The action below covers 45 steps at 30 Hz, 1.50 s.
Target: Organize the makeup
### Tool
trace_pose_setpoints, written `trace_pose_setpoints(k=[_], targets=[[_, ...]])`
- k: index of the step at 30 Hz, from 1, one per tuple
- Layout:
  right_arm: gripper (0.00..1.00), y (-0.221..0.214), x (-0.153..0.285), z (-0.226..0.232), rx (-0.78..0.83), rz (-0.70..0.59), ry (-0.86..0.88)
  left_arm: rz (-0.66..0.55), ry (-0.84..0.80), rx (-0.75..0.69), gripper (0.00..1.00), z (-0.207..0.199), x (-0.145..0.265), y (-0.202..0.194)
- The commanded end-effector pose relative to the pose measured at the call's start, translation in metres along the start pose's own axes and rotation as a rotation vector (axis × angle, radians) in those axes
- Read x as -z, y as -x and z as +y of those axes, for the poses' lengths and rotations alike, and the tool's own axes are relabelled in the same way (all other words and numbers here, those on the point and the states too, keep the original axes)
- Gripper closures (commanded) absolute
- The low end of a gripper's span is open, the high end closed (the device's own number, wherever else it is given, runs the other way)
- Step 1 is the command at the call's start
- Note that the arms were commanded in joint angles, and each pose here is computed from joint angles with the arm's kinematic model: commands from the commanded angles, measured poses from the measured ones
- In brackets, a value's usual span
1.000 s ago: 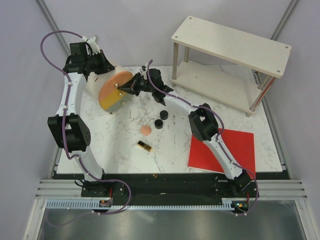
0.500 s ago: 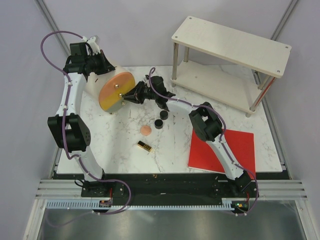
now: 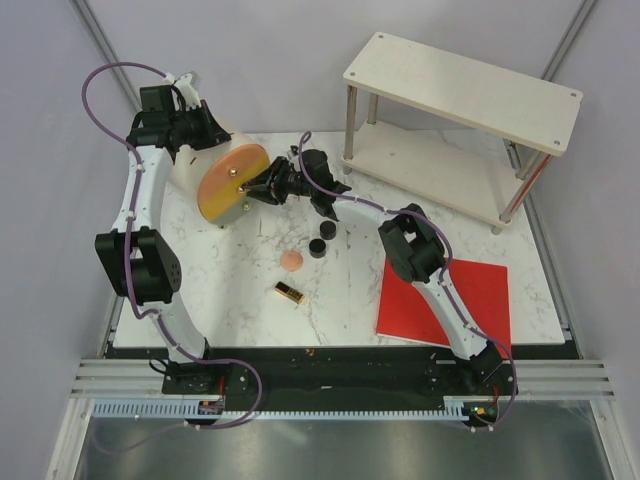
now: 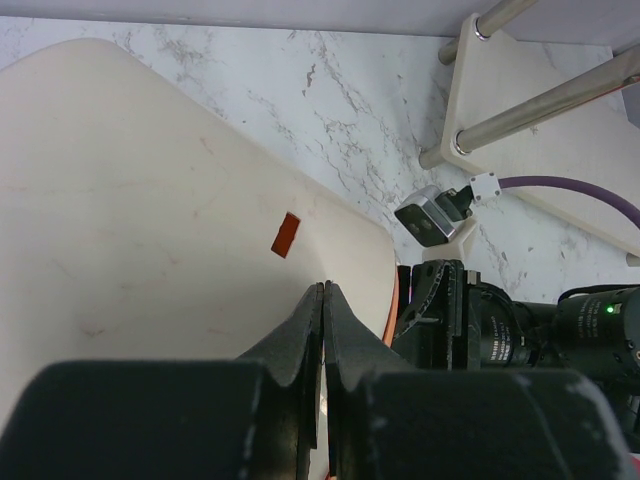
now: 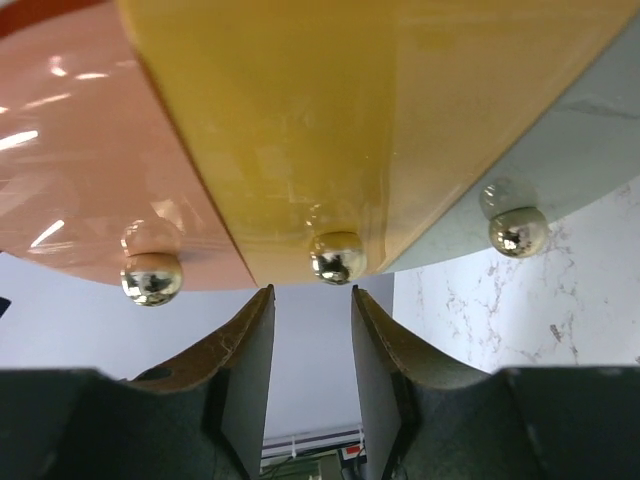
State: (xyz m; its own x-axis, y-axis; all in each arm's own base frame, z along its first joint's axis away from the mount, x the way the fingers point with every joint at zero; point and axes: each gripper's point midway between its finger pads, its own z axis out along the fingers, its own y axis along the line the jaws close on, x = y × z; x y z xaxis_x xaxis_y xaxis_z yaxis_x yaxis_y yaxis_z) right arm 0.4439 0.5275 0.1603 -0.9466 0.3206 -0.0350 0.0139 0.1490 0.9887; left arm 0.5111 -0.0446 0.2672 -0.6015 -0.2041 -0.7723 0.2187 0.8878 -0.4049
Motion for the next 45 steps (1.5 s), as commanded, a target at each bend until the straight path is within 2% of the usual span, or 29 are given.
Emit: trace_pose_setpoints(k=[1,10,24,45], targets=[[0.57,0.008,-0.002,0.037,0.031,-0.019,0.090,0.263,0.122,0.134,0.92,0.035,-0.001,-0.080],[0.60,0.010,-0.013,0.027,0.015,-0.015,0.073,0.267,0.125,0.136,0.92,0.036,-0.001,-0.081],[0.56,0.009,-0.001,0.026,0.079,-0.025,0.013,0.269,0.123,0.137,0.92,0.036,-0.002,-0.082],[0.52,0.009,-0.006,0.012,0.062,-0.013,0.008,0.277,0.119,0.141,0.92,0.036,-0.004,-0.085]])
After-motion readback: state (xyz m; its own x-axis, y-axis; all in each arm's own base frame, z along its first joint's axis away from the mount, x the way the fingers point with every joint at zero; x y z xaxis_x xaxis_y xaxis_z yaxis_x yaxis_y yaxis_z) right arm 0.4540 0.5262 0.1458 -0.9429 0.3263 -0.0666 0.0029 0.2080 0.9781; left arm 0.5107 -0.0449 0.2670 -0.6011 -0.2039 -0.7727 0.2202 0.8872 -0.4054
